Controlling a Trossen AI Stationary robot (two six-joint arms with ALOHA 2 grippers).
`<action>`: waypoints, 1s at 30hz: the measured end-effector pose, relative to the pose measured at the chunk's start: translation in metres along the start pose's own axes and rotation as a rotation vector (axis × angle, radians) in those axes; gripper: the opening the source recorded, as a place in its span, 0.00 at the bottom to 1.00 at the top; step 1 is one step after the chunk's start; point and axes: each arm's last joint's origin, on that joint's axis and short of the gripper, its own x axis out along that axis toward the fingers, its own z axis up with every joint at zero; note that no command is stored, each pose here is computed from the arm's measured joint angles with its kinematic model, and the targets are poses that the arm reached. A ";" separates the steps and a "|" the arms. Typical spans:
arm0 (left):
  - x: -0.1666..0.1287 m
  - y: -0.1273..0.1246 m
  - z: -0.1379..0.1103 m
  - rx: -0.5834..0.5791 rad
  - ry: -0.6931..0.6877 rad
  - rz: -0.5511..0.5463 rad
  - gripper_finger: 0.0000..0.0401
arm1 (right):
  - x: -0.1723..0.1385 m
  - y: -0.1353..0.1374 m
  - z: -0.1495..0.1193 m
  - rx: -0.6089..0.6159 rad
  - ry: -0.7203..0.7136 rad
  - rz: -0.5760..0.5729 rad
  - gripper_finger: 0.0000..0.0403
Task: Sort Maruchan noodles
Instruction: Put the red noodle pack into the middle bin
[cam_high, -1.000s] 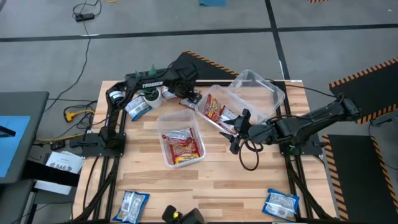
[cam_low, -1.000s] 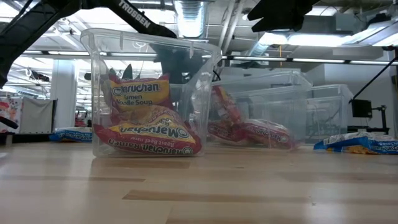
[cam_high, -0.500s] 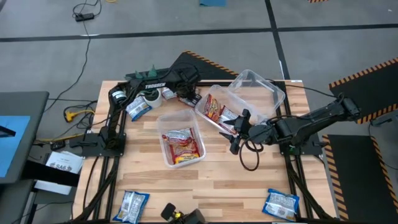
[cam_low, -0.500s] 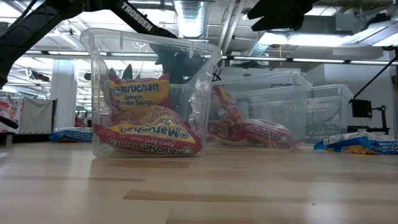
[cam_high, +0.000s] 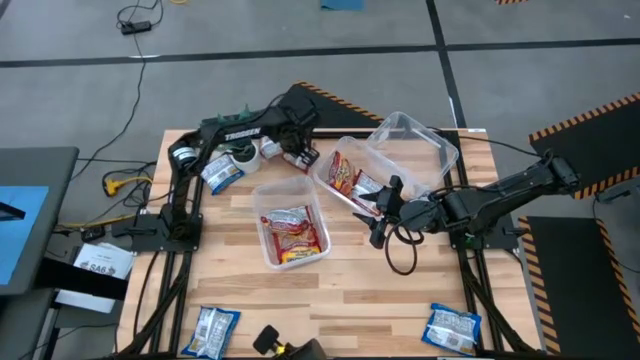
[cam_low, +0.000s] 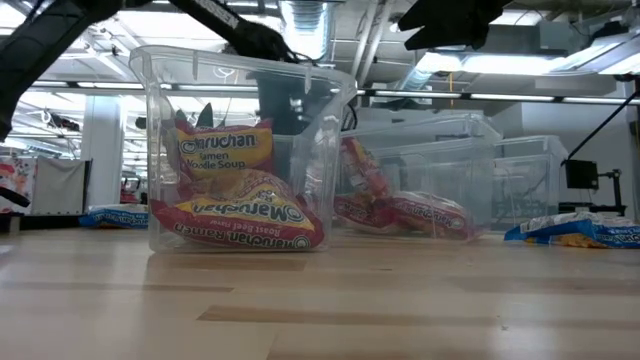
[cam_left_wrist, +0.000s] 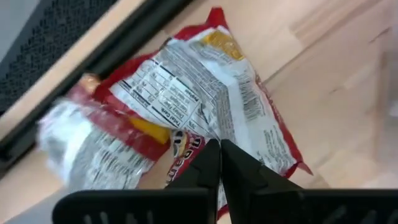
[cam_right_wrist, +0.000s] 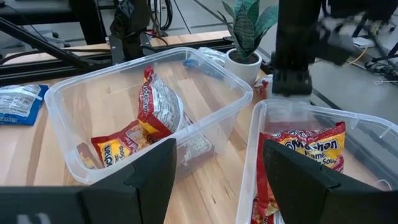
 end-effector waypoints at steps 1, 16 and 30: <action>-0.007 0.001 0.000 -0.002 -0.007 -0.001 0.00 | 0.000 0.000 0.000 0.000 0.000 0.000 0.65; -0.107 0.022 -0.003 -0.052 -0.266 -0.015 0.00 | 0.000 0.000 0.001 0.005 -0.007 0.002 0.65; -0.062 0.016 -0.004 -0.050 -0.307 -0.072 0.01 | 0.000 0.000 0.001 0.008 -0.009 0.003 0.65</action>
